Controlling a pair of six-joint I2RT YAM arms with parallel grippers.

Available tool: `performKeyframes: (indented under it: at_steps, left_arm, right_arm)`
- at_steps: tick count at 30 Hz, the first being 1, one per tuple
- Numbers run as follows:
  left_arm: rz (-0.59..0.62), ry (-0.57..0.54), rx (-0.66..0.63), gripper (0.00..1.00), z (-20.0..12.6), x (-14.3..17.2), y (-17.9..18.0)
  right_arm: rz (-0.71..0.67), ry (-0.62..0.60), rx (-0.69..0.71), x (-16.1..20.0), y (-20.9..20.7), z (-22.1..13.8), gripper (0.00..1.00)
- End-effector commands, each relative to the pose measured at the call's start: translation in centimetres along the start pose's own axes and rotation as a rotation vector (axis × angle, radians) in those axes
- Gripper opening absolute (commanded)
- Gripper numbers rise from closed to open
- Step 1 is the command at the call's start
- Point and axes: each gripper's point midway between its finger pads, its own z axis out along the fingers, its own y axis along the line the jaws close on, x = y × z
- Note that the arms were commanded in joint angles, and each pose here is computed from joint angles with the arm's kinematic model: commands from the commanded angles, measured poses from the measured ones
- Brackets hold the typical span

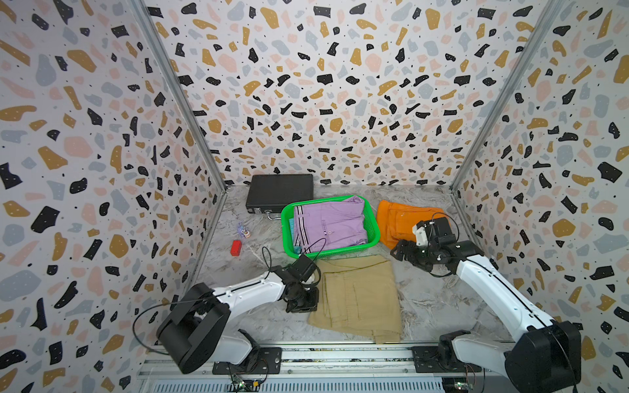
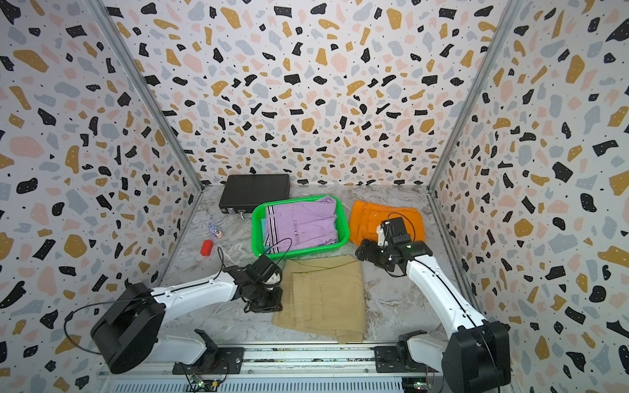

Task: Put the folded long pants in the basket
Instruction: Move the long pant to the center of the board, then pick up the long pant at the center of the board.

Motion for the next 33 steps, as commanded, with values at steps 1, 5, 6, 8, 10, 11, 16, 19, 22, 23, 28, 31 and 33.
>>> performKeyframes:
  at_steps: [1,5,6,8,10,11,16,19,22,23,28,31,33]
  left_arm:
    - [-0.029,-0.004,-0.061,0.0,-0.7,0.2,2.3]
    - [-0.029,-0.003,-0.069,0.0,-1.0,-0.4,2.4]
    - [-0.032,-0.003,-0.07,0.0,-1.1,-0.6,2.4]
    - [-0.034,-0.001,-0.069,0.0,-1.1,-0.8,2.2]
    - [-0.032,0.002,-0.069,0.0,-1.1,-1.0,2.1]
    - [-0.034,0.005,-0.071,0.0,-1.0,-1.0,2.2]
    - [-0.035,0.011,-0.073,0.0,-0.9,-1.1,2.2]
    - [-0.031,0.011,-0.063,0.0,-1.0,-1.3,1.8]
    - [-0.03,0.007,-0.052,0.0,-1.2,-1.3,1.6]
    - [-0.028,0.005,-0.048,0.0,-1.4,-1.3,1.5]
    - [0.018,-0.05,-0.009,0.0,-3.8,-1.5,-0.2]
    - [0.045,-0.086,0.018,0.0,-6.3,-1.2,-1.4]
    - [0.059,-0.112,0.041,0.0,-8.2,-0.8,-2.2]
  right_arm:
    - [0.093,0.111,-0.061,2.3,-0.2,2.5,0.88]
    - [0.148,0.275,-0.106,5.4,-0.5,6.2,0.85]
    - [0.163,0.31,-0.115,6.1,-0.6,6.9,0.83]
    - [0.169,0.35,-0.132,7.1,-0.4,8.0,0.81]
    - [0.161,0.372,-0.138,7.8,-0.1,8.8,0.8]
    - [0.157,0.385,-0.145,8.2,0.2,9.1,0.79]
    - [0.135,0.425,-0.157,8.6,1.2,10.1,0.47]
    - [0.113,0.416,-0.148,8.4,1.4,9.9,0.19]
    - [0.078,0.392,-0.139,7.8,1.9,9.2,0.02]
    - [0.066,0.382,-0.133,7.5,2.0,8.8,0.0]
    - [0.014,0.331,-0.134,6.7,3.4,6.4,0.0]
    - [-0.018,0.305,-0.132,6.1,4.4,3.9,0.0]
    - [-0.039,0.289,-0.138,5.9,5.1,2.0,0.0]
